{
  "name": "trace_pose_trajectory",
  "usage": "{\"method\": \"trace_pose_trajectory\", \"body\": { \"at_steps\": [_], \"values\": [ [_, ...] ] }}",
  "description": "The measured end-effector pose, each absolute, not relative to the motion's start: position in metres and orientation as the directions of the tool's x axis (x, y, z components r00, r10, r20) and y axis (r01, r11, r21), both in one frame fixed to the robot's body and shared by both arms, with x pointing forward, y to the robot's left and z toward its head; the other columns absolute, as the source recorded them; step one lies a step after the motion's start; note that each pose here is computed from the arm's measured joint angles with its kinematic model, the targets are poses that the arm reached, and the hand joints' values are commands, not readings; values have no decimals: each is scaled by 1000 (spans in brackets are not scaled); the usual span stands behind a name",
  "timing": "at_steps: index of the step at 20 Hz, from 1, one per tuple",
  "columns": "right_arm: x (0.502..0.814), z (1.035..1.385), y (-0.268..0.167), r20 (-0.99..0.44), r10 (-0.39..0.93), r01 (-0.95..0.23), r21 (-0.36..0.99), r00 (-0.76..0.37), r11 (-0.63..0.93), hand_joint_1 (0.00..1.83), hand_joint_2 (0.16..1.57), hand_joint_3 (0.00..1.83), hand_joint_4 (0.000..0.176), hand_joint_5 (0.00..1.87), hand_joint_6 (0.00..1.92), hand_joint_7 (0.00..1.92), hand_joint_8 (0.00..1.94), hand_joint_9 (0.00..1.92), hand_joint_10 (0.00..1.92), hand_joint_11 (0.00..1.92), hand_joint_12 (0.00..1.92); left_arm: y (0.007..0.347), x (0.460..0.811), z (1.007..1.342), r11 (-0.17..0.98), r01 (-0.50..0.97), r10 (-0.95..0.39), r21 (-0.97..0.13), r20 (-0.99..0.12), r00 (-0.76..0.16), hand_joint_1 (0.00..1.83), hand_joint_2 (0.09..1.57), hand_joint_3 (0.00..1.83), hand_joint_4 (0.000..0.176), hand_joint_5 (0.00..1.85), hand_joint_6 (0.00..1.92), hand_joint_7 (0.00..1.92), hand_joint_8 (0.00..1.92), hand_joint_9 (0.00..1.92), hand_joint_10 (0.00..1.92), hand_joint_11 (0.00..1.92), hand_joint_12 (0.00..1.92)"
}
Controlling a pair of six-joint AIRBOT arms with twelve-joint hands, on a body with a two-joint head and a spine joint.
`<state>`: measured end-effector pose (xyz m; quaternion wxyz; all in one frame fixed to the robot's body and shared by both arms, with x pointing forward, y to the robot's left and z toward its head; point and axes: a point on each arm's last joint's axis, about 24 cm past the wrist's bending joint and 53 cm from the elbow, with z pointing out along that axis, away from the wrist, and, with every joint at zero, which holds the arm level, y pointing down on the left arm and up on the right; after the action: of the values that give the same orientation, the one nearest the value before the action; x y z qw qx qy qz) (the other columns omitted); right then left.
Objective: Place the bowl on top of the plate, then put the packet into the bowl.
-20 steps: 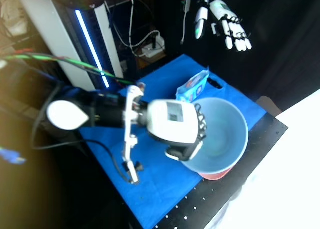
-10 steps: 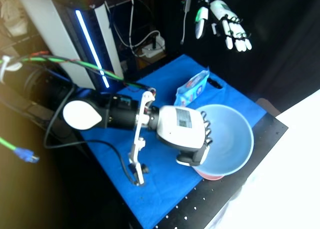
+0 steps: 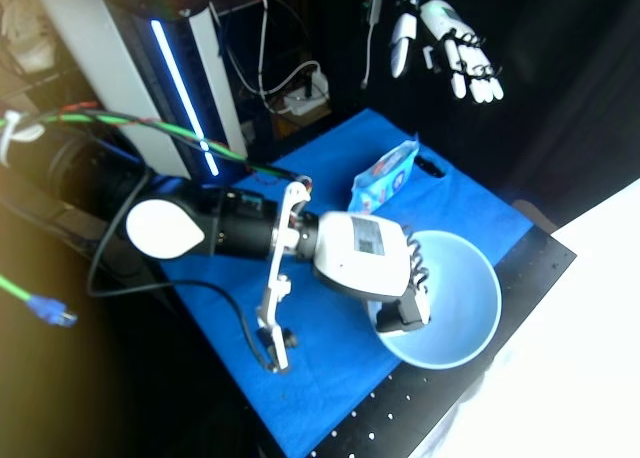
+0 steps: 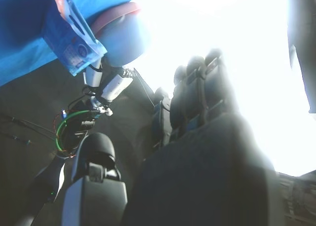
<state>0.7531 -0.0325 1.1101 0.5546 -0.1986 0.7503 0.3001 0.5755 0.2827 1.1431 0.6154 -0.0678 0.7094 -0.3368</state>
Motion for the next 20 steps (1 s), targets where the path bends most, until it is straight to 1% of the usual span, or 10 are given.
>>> {"method": "trace_pose_trajectory", "body": {
  "at_steps": [4, 6, 7, 10, 12, 13, 15, 18, 19, 20],
  "values": [
    [752, 1109, -32, -952, 26, -632, 224, -306, 742, 296, 1252, 0, 0, 728, 0, 945, 342, 824, 876, 624, 1453, 283, 576, 1143, 764, 318, -511, -561, -827, -233, 148, 1187, 0, 176, 147, 0, 145, 0, 109, 0, 17, 19],
    [748, 1108, -28, -950, 22, -639, 226, -312, 735, 157, 1209, 0, 0, 386, 0, 554, 26, 640, 183, 430, 907, 283, 576, 1143, 764, 318, -511, -561, -827, -233, 155, 1177, 0, 176, 144, 0, 139, 0, 105, 2, 11, 18],
    [745, 1107, -24, -949, 20, -644, 228, -314, 730, 105, 1187, 0, 22, 300, 0, 459, 4, 604, 56, 430, 759, 283, 575, 1143, 764, 318, -511, -562, -827, -234, 154, 1178, 0, 176, 143, 0, 138, 0, 105, 1, 13, 19],
    [742, 1108, -21, -949, 23, -651, 233, -314, 722, 82, 1124, 0, 74, 116, 0, 277, 0, 470, 0, 340, 734, 283, 576, 1143, 764, 318, -511, -562, -827, -234, 170, 1177, 0, 176, 149, 2, 144, 2, 102, 0, 0, 16],
    [741, 1109, -23, -949, 21, -650, 231, -314, 724, 71, 1108, 0, 77, 53, 0, 189, 0, 358, 0, 257, 709, 283, 576, 1143, 764, 317, -511, -562, -827, -233, 137, 1182, 0, 176, 150, 1, 150, 3, 105, 1, 2, 17],
    [741, 1109, -24, -949, 20, -649, 231, -315, 725, 98, 1076, 0, 106, 28, 0, 124, 0, 291, 0, 215, 736, 283, 576, 1143, 764, 318, -512, -562, -827, -233, 154, 1174, 0, 176, 149, 1, 147, 1, 102, 0, 0, 16],
    [743, 1110, -31, -950, 18, -644, 225, -311, 731, 115, 1046, 0, 112, 0, 0, 40, 0, 166, 0, 21, 871, 282, 575, 1142, 761, 316, -515, -566, -824, -236, 166, 1168, 0, 176, 151, 1, 145, 0, 99, 0, 0, 15],
    [738, 1122, -38, -953, 26, -648, 225, -301, 728, 111, 1023, 0, 120, 0, 0, 8, 2, 69, 10, 0, 663, 282, 575, 1141, 760, 314, -518, -569, -822, -236, 178, 1162, 0, 176, 153, 1, 147, 1, 99, 0, 0, 2],
    [736, 1125, -40, -954, 30, -651, 226, -298, 725, 122, 1011, 0, 149, 0, 0, 1, 0, 32, 10, 0, 535, 282, 575, 1141, 759, 315, -518, -569, -822, -236, 172, 1164, 0, 176, 155, 2, 145, 0, 94, 0, 0, 0],
    [731, 1135, -43, -958, 45, -664, 229, -282, 712, 147, 1017, 0, 156, 0, 0, 0, 0, 6, 1, 0, 201, 282, 575, 1141, 759, 316, -517, -569, -822, -238, 168, 1165, 0, 176, 163, 5, 158, 5, 106, 5, 3, 1]
  ]
}}
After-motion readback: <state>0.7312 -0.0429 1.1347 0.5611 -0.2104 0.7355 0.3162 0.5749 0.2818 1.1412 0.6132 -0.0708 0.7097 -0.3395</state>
